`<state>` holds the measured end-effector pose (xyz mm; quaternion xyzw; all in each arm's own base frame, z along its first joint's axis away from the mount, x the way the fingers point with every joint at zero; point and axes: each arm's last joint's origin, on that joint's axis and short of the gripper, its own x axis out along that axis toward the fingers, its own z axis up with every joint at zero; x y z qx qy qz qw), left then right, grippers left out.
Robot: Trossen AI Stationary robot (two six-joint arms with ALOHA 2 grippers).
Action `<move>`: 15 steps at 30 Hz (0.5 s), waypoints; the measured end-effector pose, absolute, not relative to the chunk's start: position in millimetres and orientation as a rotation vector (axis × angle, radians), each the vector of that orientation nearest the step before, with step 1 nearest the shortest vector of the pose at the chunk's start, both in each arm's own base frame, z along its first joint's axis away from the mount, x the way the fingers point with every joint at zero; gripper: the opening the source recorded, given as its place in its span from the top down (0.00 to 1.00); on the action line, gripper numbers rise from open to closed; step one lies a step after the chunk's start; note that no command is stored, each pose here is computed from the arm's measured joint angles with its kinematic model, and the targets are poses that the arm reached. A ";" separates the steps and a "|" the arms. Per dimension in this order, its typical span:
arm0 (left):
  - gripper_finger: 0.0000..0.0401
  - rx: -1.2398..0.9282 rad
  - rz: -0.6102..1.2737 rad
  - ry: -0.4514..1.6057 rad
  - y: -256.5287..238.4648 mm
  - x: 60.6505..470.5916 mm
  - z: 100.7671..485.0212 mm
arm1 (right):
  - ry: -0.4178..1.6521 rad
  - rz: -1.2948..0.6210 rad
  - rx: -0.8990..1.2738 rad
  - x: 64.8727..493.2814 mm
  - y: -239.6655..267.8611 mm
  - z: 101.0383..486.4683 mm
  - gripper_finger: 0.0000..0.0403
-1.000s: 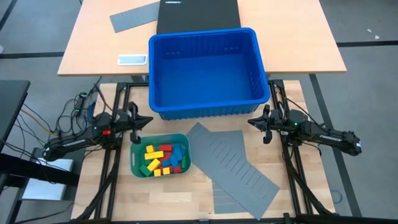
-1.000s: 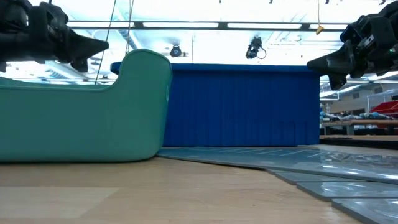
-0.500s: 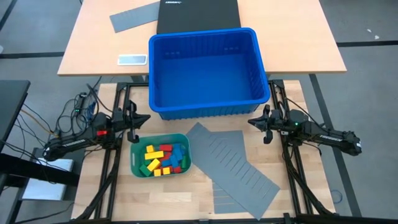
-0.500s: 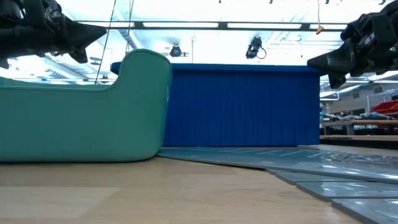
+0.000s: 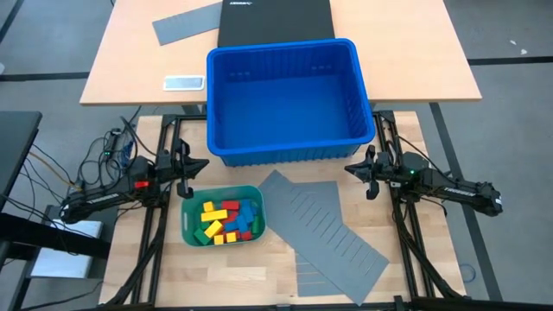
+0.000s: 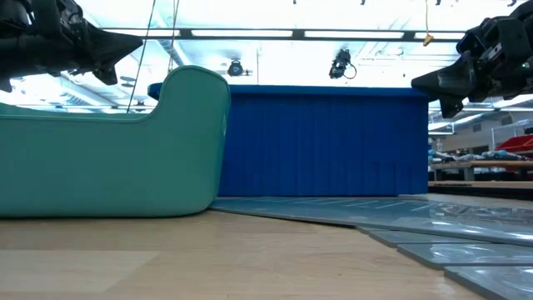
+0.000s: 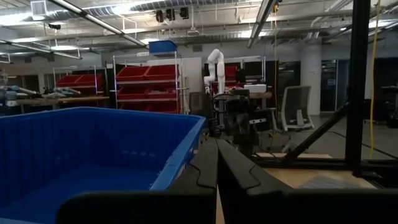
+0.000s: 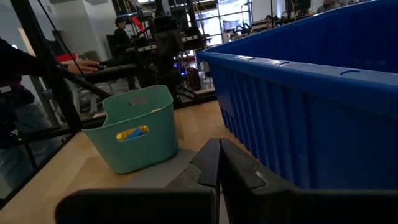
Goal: Sort Items/Unsort Items
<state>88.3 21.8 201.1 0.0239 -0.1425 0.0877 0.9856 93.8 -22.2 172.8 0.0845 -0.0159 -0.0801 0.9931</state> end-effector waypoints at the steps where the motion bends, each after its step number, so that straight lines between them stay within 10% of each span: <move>1: 0.98 0.048 0.176 -0.286 21.8 88.3 201.1 | -0.032 -0.161 0.169 93.8 -22.2 172.8 0.98; 15: 0.98 0.048 0.176 -0.286 21.9 88.3 201.1 | -0.032 -0.161 0.169 93.8 -22.2 172.8 0.98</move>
